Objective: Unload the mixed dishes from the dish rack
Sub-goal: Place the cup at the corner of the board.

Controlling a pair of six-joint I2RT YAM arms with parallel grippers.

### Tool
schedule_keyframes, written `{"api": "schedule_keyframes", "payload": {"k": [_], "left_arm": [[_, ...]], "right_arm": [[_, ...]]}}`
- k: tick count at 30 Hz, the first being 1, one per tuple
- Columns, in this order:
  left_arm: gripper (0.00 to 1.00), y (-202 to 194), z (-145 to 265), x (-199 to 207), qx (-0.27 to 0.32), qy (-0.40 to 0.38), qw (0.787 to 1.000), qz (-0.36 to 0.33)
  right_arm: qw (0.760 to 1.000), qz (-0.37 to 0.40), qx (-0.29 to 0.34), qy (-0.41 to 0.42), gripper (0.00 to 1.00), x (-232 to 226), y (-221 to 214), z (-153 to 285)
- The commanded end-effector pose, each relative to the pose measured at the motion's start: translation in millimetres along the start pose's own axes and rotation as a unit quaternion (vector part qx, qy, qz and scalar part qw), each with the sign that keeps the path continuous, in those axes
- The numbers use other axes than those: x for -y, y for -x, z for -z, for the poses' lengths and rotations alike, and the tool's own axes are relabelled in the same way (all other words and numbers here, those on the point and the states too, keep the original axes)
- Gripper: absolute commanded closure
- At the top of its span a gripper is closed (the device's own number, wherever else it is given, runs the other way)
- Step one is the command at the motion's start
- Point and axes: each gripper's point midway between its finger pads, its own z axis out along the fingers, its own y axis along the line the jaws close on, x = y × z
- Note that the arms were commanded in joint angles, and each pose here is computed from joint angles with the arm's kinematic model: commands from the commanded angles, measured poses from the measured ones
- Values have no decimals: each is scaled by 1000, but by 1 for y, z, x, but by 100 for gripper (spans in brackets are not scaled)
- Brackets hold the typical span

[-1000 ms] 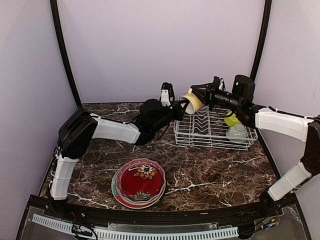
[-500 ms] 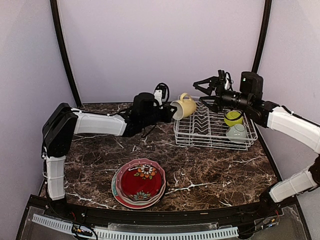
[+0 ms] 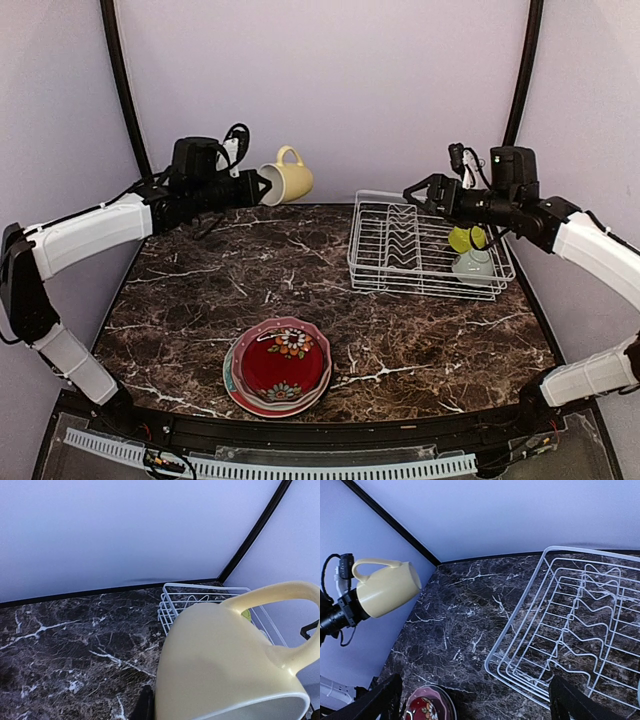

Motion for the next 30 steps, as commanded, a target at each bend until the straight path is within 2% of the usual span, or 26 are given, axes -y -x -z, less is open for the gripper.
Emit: {"api": "schedule_keyframes", "payload": {"k": [1, 6, 14, 22, 30], "left_arm": [[99, -10, 52, -29, -42, 56, 998, -5], [99, -26, 87, -73, -83, 135, 987, 10], [99, -83, 112, -121, -199, 210, 957, 32], [99, -128, 100, -143, -276, 223, 933, 53], [99, -161, 87, -141, -335, 196, 918, 77]], "right_arm": [[997, 50, 14, -51, 1, 18, 10, 12], [996, 53, 14, -69, 1, 33, 11, 11], [993, 54, -7, -102, 1, 54, 8, 1], [992, 60, -5, -114, 1, 56, 11, 3], [989, 59, -1, -133, 1, 62, 11, 9]]}}
